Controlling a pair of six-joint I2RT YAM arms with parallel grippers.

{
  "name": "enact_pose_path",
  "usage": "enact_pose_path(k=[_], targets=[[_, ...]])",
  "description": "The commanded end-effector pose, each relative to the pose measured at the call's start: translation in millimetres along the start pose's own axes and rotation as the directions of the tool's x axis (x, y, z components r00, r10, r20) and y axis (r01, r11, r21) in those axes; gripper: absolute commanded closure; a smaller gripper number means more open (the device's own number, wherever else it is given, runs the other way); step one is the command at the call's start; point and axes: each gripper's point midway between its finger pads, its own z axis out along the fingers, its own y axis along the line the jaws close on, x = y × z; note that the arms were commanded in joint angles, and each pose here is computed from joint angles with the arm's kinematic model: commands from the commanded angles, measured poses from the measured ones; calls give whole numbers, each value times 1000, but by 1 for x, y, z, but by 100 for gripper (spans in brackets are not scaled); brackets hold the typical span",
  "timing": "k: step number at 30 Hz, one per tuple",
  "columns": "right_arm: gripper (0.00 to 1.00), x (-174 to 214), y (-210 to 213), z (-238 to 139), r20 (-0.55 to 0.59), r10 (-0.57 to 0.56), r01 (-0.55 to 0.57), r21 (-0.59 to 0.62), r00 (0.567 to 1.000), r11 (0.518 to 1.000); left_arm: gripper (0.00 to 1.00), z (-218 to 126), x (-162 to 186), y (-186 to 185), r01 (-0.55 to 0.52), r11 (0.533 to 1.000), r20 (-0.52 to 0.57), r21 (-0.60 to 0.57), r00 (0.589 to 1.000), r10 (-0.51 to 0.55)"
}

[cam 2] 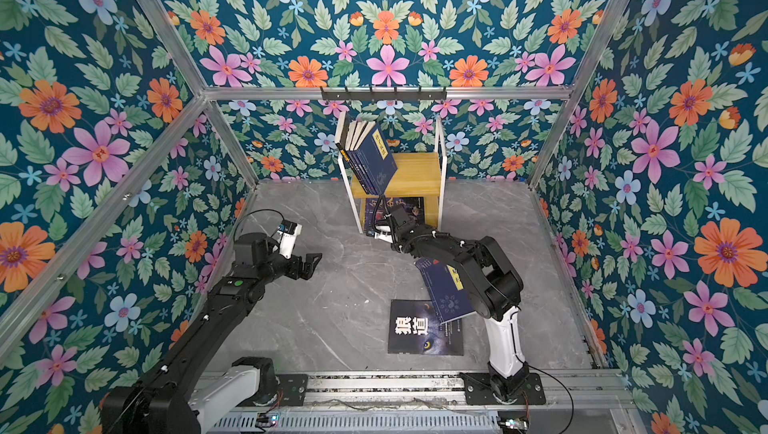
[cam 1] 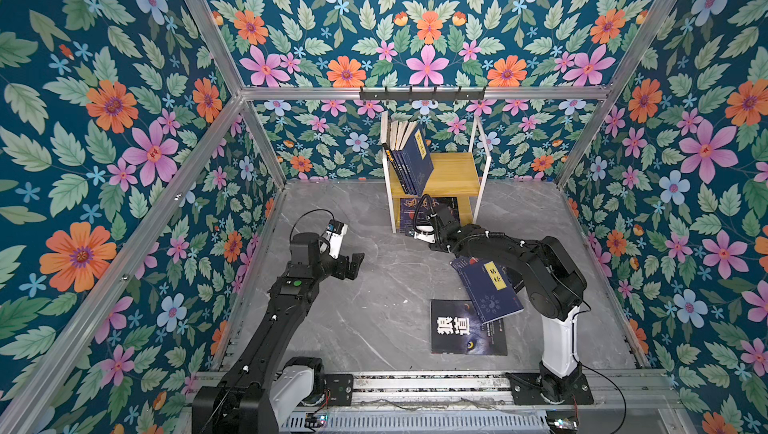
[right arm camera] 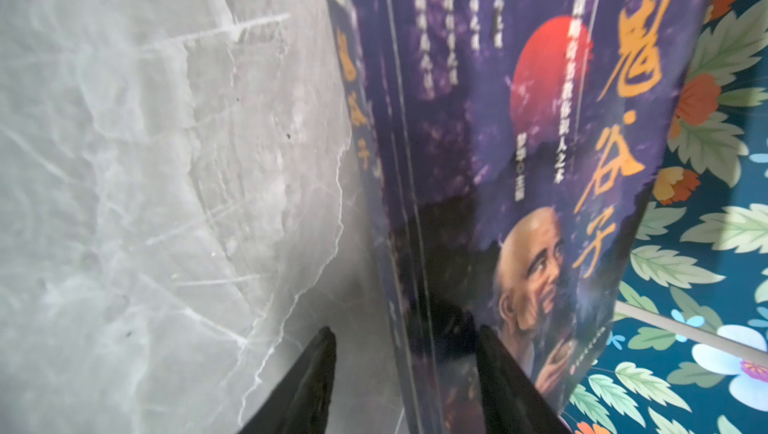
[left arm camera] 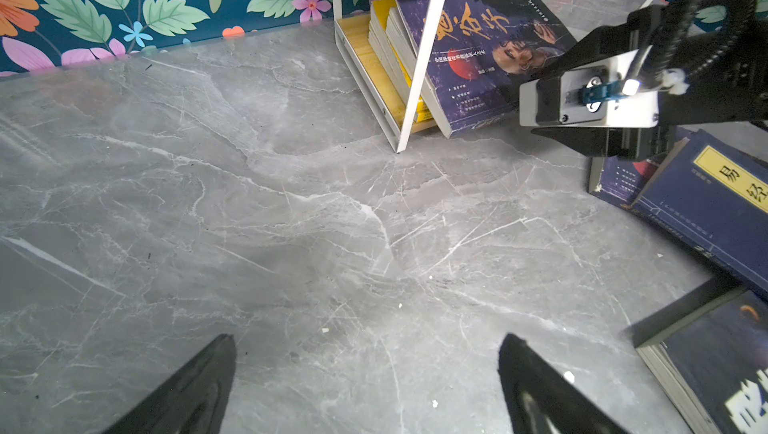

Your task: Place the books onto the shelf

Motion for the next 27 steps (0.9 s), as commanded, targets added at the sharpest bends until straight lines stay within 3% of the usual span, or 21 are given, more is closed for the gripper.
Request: enact_pose_path(k=[1, 10, 27], targets=[[48, 9, 5, -4, -12, 18, -19, -46, 1000, 999, 0, -1, -3, -2, -3, 1000, 11, 12, 1000, 3], [59, 9, -4, 8, -6, 17, -18, -78, 1000, 997, 0, -1, -2, -1, -1, 1000, 7, 10, 1000, 0], [63, 0, -19, 21, 9, 8, -7, -92, 1000, 996, 0, -1, 1, 3, -5, 1000, -2, -10, 1000, 5]])
